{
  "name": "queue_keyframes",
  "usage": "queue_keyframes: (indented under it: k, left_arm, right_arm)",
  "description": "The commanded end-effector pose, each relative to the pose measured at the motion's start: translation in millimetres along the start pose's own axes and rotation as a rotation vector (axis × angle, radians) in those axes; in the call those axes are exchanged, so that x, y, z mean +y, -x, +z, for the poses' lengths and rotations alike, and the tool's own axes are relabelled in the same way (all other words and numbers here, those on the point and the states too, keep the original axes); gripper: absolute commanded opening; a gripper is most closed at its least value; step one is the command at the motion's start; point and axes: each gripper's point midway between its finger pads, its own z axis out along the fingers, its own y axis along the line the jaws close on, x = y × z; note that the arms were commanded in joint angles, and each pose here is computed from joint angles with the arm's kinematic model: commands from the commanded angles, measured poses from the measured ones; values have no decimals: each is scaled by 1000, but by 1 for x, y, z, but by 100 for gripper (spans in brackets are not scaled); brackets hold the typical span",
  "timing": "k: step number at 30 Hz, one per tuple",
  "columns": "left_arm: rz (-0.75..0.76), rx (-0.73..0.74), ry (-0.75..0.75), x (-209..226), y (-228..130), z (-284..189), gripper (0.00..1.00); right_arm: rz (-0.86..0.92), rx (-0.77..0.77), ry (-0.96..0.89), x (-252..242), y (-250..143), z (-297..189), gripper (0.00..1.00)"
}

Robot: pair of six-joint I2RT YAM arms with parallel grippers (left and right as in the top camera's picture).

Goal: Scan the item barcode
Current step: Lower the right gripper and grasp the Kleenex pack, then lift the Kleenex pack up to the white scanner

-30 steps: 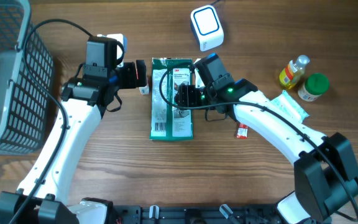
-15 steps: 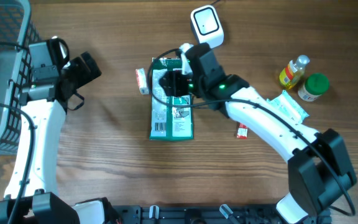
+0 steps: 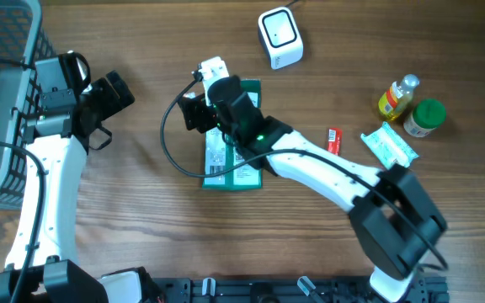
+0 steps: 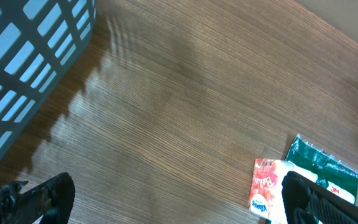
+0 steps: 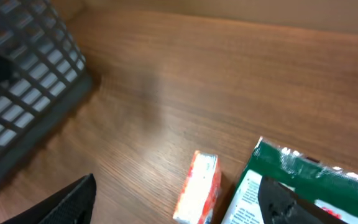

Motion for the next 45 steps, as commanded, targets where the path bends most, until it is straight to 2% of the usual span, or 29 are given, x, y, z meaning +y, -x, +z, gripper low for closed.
queue_keyframes:
  k: [1, 9, 14, 20, 22, 24, 26, 29, 31, 35, 37, 41, 45]
  left_arm:
    - [-16, -13, -11, -1, 5, -4, 100]
    - [-16, -13, -11, -1, 5, -4, 100]
    - [-16, -12, -11, -2, 5, -4, 100]
    - [-16, -13, -11, -2, 5, -4, 100]
    - [-16, -13, -11, -1, 5, -4, 100]
    - [-16, -13, -11, -1, 5, -4, 100]
    - [-16, -13, -11, -1, 5, -4, 100]
    - [-16, -13, -11, -1, 5, -4, 100]
    - [-16, -13, -11, -1, 5, -4, 100]
    - [-16, -13, -11, -1, 5, -4, 100]
    - [-16, -13, -11, -1, 5, -4, 100]
    - [-16, -13, -11, -1, 5, -4, 100]
    - [-16, -13, -11, -1, 5, -4, 100]
  right_arm:
    - [-18, 40, -25, -6, -32, 29, 80]
    - [-29, 49, -18, -6, -60, 54, 81]
    - [-23, 45, -6, -6, -69, 63, 70]
    - [-23, 78, -2, -10, -89, 72, 70]
    - [-23, 85, 10, -8, -92, 73, 67]
    - [-26, 83, 9, -8, -91, 73, 56]
    - [-21, 55, 14, -8, -82, 72, 27]
    - [-13, 27, 17, -7, -65, 65, 20]
    - [-7, 8, 17, -8, -42, 50, 13]
    - [50, 26, 51, -8, 2, 3, 11]
    - [151, 84, 43, -24, 13, -29, 9]
    - [301, 241, 80, -55, 6, -73, 5]
    - [535, 456, 322, -74, -19, -115, 4]
